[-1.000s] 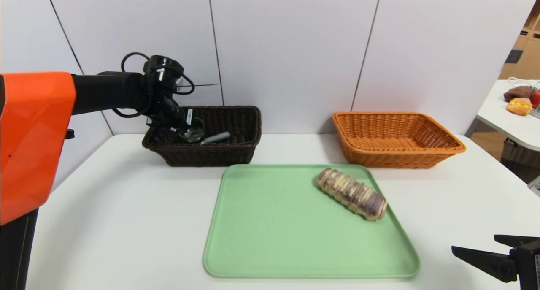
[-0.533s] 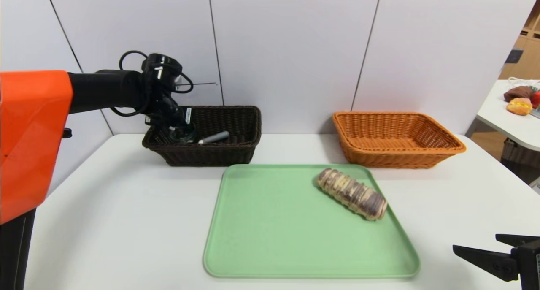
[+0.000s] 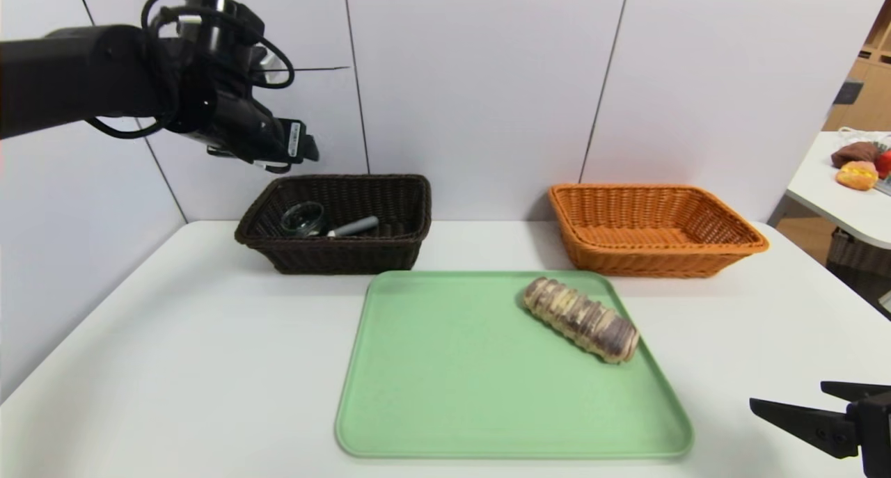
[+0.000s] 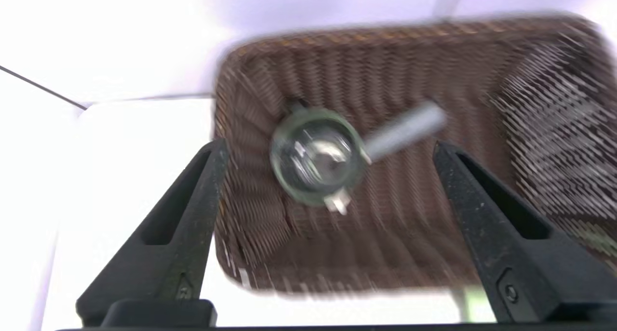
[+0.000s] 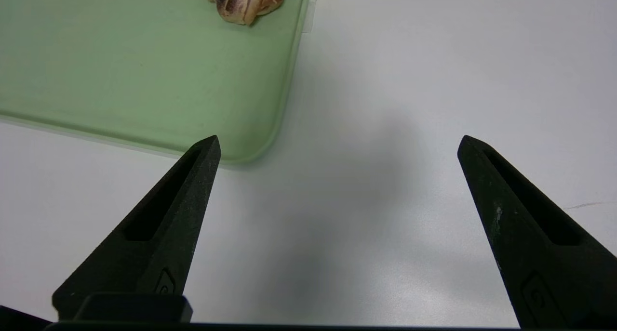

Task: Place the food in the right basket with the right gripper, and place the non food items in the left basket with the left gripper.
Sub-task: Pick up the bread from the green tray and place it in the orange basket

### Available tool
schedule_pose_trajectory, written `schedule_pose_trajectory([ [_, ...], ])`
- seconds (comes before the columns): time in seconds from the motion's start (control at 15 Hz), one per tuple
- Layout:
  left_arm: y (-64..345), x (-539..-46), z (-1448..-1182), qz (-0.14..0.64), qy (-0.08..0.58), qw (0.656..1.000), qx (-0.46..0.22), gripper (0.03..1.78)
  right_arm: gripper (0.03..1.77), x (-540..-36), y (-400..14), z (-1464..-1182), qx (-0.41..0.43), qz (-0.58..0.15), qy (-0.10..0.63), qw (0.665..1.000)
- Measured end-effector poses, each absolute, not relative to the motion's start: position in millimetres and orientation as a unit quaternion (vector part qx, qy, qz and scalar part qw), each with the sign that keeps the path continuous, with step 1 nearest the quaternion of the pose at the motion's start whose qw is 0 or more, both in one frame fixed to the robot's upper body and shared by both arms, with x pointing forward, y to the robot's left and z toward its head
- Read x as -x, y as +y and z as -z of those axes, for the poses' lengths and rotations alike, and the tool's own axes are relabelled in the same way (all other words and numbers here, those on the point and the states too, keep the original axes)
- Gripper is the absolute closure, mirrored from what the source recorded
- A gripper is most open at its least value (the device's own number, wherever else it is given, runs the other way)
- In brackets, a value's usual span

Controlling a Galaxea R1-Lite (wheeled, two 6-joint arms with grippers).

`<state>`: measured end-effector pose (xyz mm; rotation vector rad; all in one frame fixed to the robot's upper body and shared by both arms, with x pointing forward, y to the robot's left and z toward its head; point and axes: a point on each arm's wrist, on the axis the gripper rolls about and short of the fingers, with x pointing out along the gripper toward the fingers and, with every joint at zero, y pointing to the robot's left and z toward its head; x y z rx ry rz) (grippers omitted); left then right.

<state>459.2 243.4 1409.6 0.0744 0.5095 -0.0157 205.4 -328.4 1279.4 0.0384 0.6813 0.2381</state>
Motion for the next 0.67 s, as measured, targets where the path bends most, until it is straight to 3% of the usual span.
schedule_pose_trajectory([
  [0.27, 216.1, -396.1, -1420.7, 0.061, 0.338, 0.939, -0.022, 0.22, 0.1, -204.3, -328.4, -1281.6, -0.017, -0.117, 0.327, 0.938],
  [0.67, 192.1, -341.6, -1383.0, 0.106, 0.448, 0.888, -0.009, 0.16, 0.1, -204.9, -327.3, -1286.1, -0.014, -0.124, 0.318, 0.94],
])
